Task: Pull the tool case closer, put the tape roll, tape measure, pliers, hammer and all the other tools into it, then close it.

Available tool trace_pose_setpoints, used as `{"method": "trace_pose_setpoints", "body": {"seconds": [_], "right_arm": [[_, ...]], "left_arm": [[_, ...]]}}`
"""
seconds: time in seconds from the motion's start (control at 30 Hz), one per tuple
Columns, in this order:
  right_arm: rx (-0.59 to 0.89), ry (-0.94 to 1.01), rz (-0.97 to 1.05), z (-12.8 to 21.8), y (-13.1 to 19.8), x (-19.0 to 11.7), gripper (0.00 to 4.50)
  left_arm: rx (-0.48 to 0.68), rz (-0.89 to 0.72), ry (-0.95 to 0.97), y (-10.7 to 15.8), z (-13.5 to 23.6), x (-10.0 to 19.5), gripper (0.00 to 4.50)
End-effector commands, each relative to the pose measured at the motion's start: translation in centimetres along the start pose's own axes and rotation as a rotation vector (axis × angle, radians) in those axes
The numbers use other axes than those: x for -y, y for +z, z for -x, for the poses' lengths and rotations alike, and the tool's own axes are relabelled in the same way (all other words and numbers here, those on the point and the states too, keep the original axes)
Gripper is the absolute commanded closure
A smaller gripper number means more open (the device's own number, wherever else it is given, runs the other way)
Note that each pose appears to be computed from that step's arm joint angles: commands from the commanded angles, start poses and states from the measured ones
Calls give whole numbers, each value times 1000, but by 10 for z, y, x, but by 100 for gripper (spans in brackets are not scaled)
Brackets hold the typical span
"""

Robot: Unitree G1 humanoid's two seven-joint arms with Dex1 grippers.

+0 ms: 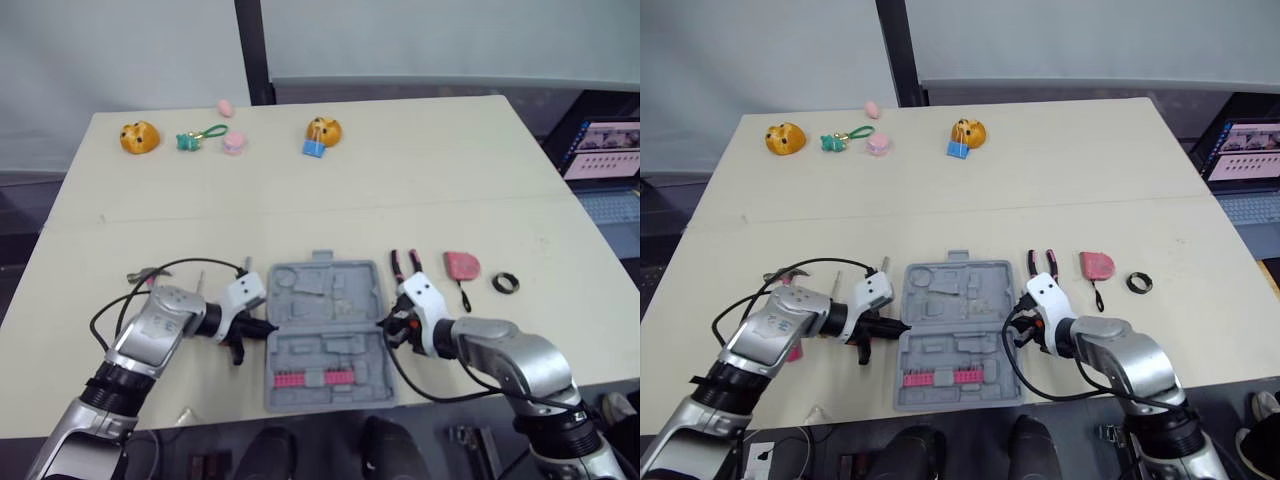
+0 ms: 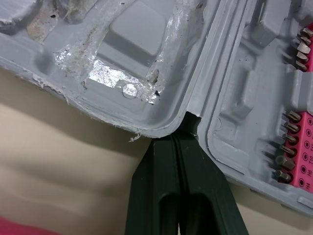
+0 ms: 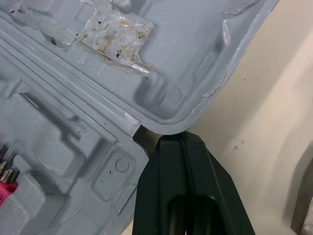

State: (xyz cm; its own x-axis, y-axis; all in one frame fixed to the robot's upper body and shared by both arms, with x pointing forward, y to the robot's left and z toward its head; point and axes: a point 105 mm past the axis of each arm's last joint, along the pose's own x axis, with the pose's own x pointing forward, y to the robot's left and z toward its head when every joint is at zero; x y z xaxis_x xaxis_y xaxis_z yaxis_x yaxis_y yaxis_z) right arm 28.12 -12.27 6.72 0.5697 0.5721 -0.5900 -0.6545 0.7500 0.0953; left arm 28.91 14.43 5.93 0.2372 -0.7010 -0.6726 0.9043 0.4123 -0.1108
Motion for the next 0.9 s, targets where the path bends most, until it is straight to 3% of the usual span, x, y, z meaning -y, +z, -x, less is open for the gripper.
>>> {"method": "trace_pose_setpoints", "body": {"seconds": [0.03,0.9], "right_arm": [[54,67,26,5,11,-21,450],[3,53,-28,17,-15,-31,450]], "left_arm": [[49,-46,-61,13,-3,16,445],[4,-5,-99,-3,4,36,445]]}}
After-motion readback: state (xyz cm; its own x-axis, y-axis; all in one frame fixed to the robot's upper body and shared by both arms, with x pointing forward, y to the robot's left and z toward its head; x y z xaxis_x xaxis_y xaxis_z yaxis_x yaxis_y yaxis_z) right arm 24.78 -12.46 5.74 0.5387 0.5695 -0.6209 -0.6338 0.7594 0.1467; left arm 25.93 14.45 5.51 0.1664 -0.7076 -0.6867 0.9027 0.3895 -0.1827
